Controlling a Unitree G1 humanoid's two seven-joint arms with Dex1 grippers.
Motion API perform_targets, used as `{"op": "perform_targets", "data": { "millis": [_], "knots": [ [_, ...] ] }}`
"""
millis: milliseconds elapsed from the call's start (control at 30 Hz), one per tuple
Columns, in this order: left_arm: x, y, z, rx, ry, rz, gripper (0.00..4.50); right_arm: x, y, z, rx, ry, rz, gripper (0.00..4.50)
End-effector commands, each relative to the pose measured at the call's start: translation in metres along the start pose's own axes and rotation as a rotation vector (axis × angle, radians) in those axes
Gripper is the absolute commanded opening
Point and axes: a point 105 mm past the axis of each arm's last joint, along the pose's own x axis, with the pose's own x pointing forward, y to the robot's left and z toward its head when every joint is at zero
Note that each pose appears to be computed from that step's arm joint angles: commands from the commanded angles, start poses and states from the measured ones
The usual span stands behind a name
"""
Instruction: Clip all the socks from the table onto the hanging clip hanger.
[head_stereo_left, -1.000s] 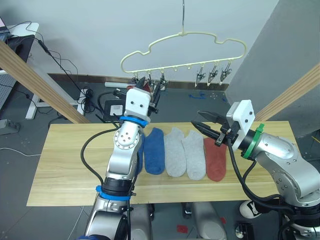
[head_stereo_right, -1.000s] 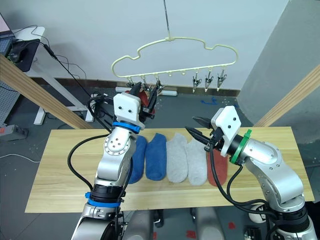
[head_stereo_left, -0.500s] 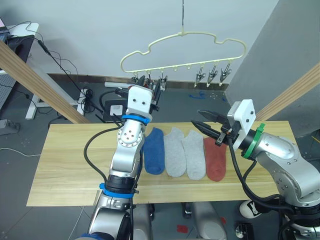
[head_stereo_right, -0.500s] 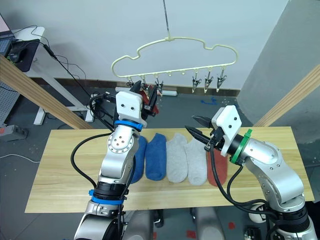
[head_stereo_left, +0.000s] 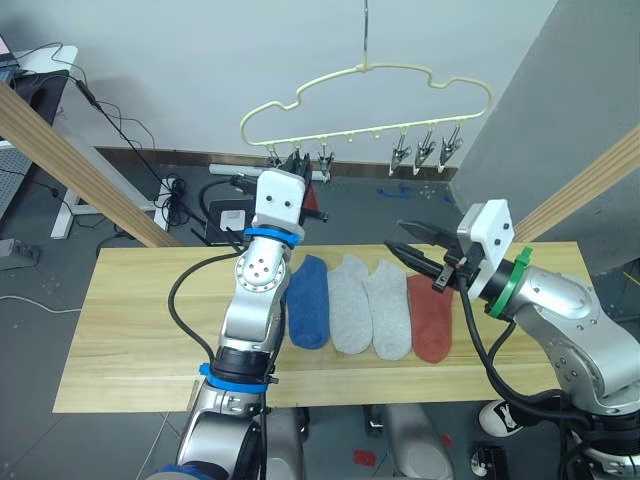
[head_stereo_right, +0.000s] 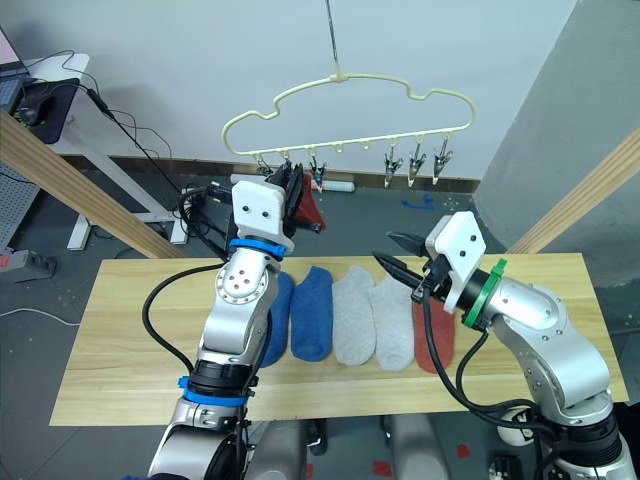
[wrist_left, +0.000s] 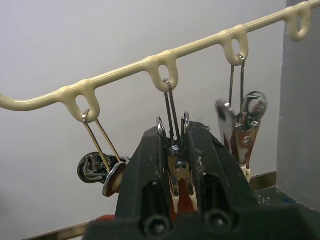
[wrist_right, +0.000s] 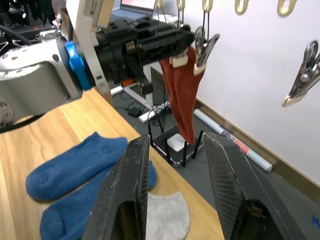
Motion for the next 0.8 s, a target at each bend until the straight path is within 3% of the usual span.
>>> {"op": "perform_targets", "data": {
  "millis": [33, 67, 167, 333, 467, 800],
  "knots": [
    [-0.003, -0.001, 0.016, 0.006, -0.063, -0.036, 0.29, -0.005, 0.006, -0.010, -0.032, 0.044, -0.004, 1.75],
    [-0.004, -0.002, 0.016, -0.001, -0.062, -0.052, 0.29, -0.006, 0.003, -0.019, -0.018, 0.072, -0.038, 1.75],
    [-0.005, -0.003, 0.016, -0.032, -0.055, -0.083, 0.29, -0.014, -0.007, -0.047, 0.018, 0.168, -0.136, 2.30],
    [-0.006, -0.003, 0.014, -0.077, -0.034, -0.125, 0.29, -0.019, -0.016, -0.109, 0.070, 0.326, -0.298, 4.05],
    [-0.005, -0.001, 0.013, -0.102, -0.013, -0.139, 0.29, -0.023, -0.029, -0.145, 0.047, 0.379, -0.394, 4.07],
    [-0.005, -0.001, 0.015, -0.197, 0.025, -0.194, 0.29, -0.024, -0.051, -0.180, 0.136, 0.387, -0.493, 4.07]
  ]
}}
